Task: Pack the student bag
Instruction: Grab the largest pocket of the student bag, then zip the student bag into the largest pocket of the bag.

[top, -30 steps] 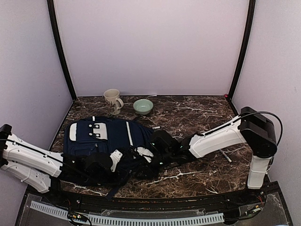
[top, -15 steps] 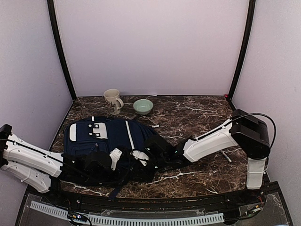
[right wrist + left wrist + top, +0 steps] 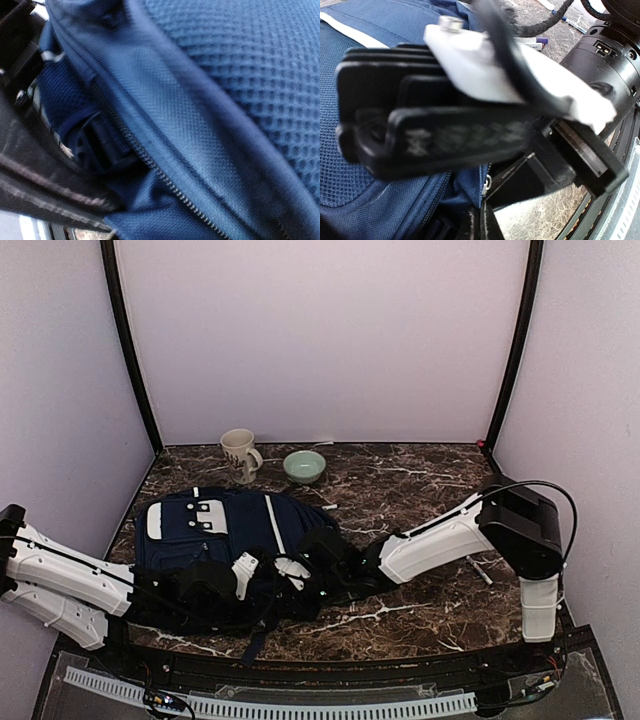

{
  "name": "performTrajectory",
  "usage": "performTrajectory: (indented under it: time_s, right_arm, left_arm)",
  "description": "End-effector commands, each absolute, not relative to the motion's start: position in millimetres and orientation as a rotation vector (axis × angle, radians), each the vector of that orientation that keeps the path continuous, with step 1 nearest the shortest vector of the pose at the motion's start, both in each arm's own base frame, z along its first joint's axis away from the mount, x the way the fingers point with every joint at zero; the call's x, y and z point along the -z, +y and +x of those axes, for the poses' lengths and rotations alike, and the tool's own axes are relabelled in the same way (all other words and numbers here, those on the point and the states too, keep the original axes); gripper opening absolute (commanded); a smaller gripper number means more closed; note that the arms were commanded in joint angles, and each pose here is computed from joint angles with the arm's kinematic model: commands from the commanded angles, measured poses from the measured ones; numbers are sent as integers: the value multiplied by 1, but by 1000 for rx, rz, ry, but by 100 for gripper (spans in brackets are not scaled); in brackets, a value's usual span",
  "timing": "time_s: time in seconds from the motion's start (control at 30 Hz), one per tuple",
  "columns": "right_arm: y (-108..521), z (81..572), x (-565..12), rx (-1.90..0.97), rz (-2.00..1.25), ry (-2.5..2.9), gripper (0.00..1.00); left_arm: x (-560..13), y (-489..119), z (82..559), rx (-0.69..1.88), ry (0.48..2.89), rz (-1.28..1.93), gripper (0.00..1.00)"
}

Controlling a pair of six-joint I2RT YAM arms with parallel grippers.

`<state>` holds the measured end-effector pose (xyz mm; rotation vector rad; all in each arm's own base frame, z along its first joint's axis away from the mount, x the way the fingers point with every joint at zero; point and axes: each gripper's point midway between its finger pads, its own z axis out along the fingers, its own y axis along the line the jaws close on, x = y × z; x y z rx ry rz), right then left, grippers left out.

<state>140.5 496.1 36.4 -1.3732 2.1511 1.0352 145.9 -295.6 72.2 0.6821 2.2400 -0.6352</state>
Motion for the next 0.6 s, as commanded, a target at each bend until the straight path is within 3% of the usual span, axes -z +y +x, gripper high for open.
performTrajectory:
  time_s: [0.0,0.2,0.57]
  right_arm:
    - [497,142,-75,-1120,-1345,2024,11]
    - [484,129,-78,-1193,-1388,2059,1]
    - [445,108,-55,-1418,-1488,2210,0]
  left_arm:
    - [-100,-311,138,802,2161,662,0]
    - [-96,-300,138,769,2180,653,0]
    - [-78,-286,133,684,2253,696,0]
